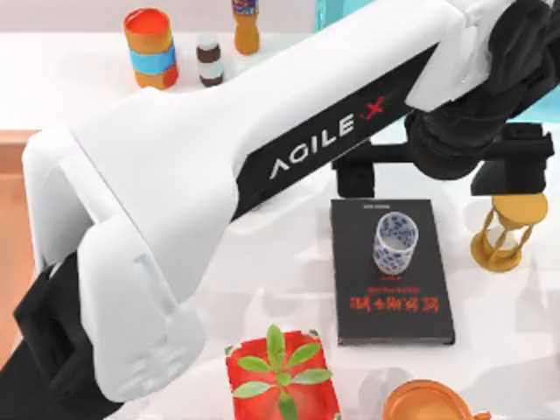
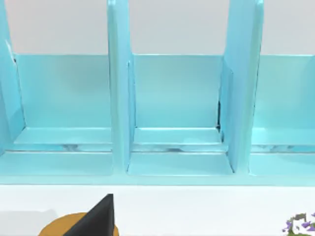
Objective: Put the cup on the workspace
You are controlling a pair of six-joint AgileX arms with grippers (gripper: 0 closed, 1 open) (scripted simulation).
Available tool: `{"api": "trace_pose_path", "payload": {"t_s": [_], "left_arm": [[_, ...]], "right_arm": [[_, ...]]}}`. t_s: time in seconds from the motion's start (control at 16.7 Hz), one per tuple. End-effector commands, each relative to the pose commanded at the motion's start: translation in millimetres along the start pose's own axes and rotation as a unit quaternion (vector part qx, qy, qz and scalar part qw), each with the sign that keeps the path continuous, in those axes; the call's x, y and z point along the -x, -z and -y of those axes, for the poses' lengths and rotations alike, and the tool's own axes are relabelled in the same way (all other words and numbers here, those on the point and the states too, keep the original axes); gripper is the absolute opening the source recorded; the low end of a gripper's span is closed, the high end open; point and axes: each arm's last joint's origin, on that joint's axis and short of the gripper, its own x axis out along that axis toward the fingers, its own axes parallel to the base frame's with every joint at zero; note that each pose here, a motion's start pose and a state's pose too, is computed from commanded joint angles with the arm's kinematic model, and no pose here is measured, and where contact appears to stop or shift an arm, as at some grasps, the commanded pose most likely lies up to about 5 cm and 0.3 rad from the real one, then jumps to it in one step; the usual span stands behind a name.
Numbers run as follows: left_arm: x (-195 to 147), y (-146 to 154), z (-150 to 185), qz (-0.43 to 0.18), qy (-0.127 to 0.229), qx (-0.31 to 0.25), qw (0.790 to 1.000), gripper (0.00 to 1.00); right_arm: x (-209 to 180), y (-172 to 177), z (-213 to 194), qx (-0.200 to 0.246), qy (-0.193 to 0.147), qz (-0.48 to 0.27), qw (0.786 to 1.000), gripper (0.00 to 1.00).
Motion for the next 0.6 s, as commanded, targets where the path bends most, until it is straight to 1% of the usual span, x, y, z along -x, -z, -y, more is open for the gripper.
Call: {"api": "trace_pose_path", "payload": {"t_s": [0.18,0.6], "left_arm": [[-13.4,9.9,13.4,-0.006,-0.016,-0.005,1.0,1.0],[-12.1,8.7,10.3,-0.008,-0.02,-0.005,1.0,1.0]], "right_arm": [[0.0,0.0,0.0,0.0,0.0,0.0,1.0,1.0],[0.0,0.0,0.0,0.0,0.0,0.0,1.0,1.0]]}}
